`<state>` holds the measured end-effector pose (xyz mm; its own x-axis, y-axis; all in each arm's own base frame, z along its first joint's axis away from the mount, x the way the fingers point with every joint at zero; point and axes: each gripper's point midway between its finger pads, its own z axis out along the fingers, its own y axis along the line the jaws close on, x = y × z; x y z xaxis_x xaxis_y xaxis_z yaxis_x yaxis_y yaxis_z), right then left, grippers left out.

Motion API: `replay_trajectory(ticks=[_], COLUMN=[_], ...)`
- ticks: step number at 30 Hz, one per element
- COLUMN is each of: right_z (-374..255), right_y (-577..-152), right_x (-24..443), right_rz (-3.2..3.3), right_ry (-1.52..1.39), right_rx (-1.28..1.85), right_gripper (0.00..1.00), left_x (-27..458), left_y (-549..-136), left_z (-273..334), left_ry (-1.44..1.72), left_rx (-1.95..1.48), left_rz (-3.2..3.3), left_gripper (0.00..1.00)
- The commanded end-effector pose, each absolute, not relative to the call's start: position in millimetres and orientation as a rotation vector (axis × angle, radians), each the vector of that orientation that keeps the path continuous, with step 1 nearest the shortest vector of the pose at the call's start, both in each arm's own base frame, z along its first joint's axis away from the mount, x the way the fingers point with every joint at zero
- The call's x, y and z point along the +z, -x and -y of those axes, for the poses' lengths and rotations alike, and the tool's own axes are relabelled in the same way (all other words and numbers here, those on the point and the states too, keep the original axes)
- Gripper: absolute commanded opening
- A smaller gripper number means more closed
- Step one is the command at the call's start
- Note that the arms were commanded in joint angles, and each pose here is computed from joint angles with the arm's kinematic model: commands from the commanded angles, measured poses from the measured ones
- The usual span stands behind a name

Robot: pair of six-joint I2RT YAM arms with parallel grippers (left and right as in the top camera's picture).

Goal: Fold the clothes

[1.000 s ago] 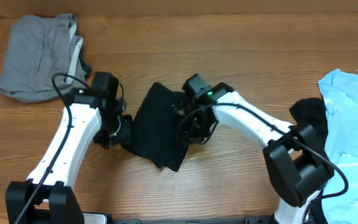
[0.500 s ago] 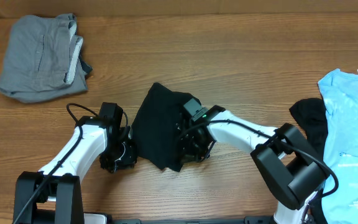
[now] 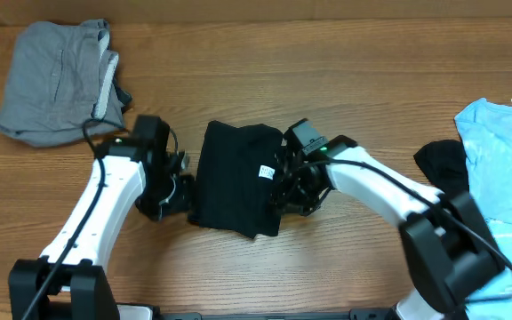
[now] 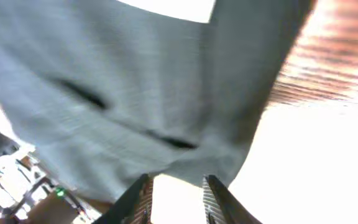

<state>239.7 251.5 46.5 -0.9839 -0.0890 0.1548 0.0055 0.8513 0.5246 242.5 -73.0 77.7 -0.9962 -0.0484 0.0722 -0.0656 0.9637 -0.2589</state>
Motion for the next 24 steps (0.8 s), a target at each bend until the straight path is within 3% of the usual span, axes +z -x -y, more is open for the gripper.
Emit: replay_trajectory(ticks=[1, 2, 7, 18, 24], right_z=[-248.6, -248.3, -247.1, -246.6, -245.5], right_y=[-250.8, -251.7, -253.2, -252.1, -250.1], right_x=[79.9, 84.7, 101.7, 102.7, 102.0], right_rz=[2.949, 2.959, 3.003, 3.004, 2.997], right_ry=[-0.169, -0.184, -0.315, -0.343, -0.330], right_rx=[-0.908, -0.924, -0.975, -0.977, -0.967], right_gripper=[0.32, 0.32, 0.33, 0.33, 0.33], left_x=[95.0, 94.1, 85.5, 34.3, -1.0], left_y=[-263.5, -265.7, -272.4, -320.2, -330.7], left_z=[75.6, 75.5, 74.9, 88.9, 119.6], left_ry=[-0.058, -0.059, -0.067, -0.019, -0.002], left_rx=[0.462, 0.464, 0.474, 0.591, 0.871], left_rz=[3.143, 3.149, 3.173, 3.196, 3.077], left_gripper=[0.72, 0.83, 1.00, 1.00, 0.99])
